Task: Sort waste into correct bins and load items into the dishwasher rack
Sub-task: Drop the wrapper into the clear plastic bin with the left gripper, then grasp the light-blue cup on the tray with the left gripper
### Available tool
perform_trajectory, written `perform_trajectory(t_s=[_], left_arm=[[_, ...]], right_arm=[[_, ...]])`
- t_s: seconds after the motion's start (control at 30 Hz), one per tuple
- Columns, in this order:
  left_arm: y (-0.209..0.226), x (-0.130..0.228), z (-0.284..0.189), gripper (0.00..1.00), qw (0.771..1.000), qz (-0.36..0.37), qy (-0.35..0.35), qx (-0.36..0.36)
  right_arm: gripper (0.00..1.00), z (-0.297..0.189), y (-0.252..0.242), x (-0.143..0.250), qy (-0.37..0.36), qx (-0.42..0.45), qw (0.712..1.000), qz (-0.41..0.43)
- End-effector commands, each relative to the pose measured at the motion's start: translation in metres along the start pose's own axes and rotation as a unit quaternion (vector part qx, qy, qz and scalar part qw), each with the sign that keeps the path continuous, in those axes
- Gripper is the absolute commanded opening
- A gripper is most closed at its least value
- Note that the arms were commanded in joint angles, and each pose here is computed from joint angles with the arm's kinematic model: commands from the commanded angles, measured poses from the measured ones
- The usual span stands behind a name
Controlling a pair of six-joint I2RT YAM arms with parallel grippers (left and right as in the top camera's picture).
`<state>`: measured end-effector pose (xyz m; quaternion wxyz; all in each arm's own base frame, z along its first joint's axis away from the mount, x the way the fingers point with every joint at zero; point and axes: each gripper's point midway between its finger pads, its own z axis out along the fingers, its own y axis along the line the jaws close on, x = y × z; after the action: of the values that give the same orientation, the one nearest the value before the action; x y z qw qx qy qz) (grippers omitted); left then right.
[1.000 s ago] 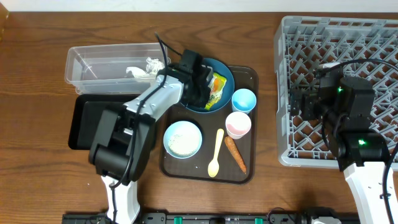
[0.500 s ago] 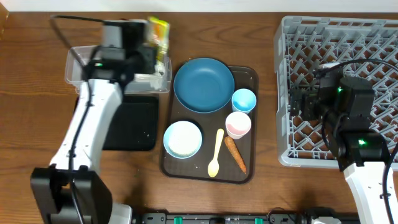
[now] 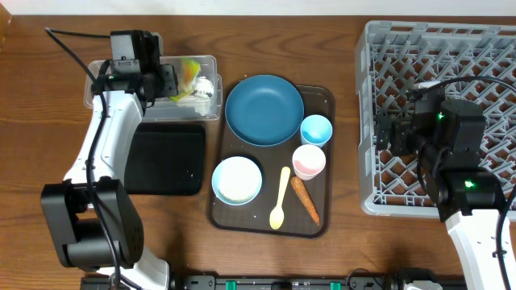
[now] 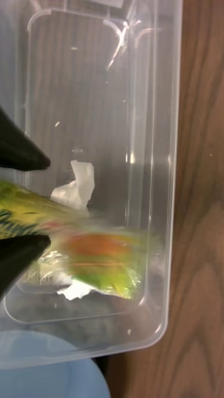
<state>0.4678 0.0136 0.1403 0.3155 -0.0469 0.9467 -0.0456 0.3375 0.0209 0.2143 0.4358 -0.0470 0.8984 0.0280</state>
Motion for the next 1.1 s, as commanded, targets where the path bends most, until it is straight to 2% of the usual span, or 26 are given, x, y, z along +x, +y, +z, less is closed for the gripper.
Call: perform_trajectory(t_s=[0.0, 0.1, 0.3, 0.6, 0.83, 1.07], left_arm=[[0.000, -0.012, -0.009, 0.42, 1.000, 0.003, -0.020, -0.001], [-0.010, -0.017, -0.017, 0.43, 0.999, 0.006, -0.032, 0.023], [-0.075, -0.022, -0.033, 0.43, 0.986, 0.027, -0.045, 0.157], [-0.186, 0.010, -0.045, 0.47, 0.963, 0.105, -0.019, 0.247], [-0.250, 0.040, -0.044, 0.47, 0.955, 0.172, -0.017, 0.243], [-0.290, 0.087, -0.031, 0.47, 0.942, 0.208, 0.032, 0.262]], right_arm=[[0.99, -0.002, 0.000, -0.008, -0.007, 0.001, 1.000, 0.001], [0.99, -0.002, 0.000, -0.008, -0.007, 0.001, 1.000, 0.001], [0.99, -0.002, 0.000, -0.008, -0.007, 0.001, 1.000, 0.001], [0.99, -0.002, -0.003, -0.008, -0.007, 0.010, 1.000, 0.001], [0.99, -0.002, -0.003, -0.008, -0.006, 0.010, 1.000, 0.001], [0.99, -0.002, -0.003, -0.006, -0.003, 0.010, 1.000, 0.001]])
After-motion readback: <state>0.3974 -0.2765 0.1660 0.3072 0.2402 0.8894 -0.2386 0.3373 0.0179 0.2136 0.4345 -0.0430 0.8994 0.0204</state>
